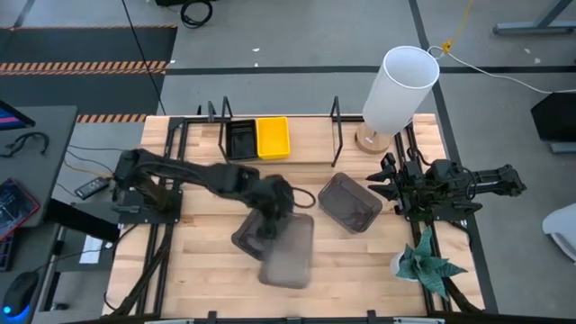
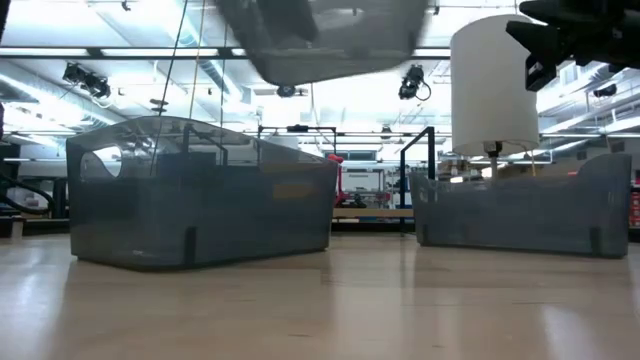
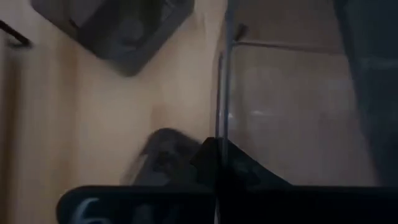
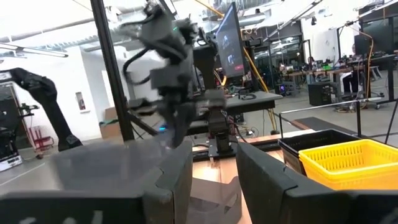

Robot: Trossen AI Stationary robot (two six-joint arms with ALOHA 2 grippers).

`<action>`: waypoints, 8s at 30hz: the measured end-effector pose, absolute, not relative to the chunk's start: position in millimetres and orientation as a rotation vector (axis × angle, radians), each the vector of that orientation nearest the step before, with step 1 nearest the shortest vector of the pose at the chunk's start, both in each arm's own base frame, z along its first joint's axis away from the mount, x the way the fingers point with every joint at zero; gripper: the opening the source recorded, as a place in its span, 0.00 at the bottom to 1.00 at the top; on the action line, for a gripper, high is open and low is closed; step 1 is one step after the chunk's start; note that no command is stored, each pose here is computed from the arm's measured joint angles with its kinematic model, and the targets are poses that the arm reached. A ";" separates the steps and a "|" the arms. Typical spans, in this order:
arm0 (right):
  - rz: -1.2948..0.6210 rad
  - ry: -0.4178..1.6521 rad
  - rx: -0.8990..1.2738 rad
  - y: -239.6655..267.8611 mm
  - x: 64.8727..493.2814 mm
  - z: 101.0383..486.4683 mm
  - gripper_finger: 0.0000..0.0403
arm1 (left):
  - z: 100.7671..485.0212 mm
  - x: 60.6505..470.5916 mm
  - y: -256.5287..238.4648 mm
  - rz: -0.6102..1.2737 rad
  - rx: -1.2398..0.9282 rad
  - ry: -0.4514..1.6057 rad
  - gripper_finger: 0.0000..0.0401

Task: Stack baskets on shelf by color
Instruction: Stack the bottom black bin on top of the top left black bin, then stack the right black bin on top of the left black bin

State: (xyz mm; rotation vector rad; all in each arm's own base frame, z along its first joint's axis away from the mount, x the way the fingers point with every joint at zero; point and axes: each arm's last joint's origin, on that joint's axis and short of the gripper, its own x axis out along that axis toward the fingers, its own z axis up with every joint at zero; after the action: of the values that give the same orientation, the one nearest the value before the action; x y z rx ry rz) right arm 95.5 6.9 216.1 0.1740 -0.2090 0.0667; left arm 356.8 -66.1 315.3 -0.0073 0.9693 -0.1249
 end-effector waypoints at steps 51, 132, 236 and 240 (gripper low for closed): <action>0.068 -0.224 0.175 6.9 95.2 217.6 0.32 | 272.2 347.1 -18.2 -0.513 0.519 1.149 0.04; 0.069 -0.230 0.175 6.9 95.1 218.1 0.32 | 177.3 450.7 -3.0 0.135 -0.065 0.830 0.03; 0.070 -0.250 0.176 6.9 94.6 220.1 0.32 | 298.2 320.6 -26.0 -0.016 0.123 1.237 0.15; 0.070 -0.251 0.176 6.9 94.5 220.2 0.32 | 298.1 320.1 -25.5 0.010 0.144 1.241 0.30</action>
State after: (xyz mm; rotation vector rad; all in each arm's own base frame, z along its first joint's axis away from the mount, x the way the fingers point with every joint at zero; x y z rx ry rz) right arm 94.5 6.9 220.2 0.1762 -0.2514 0.0703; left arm 320.1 -25.5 298.1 0.1440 1.2408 0.0096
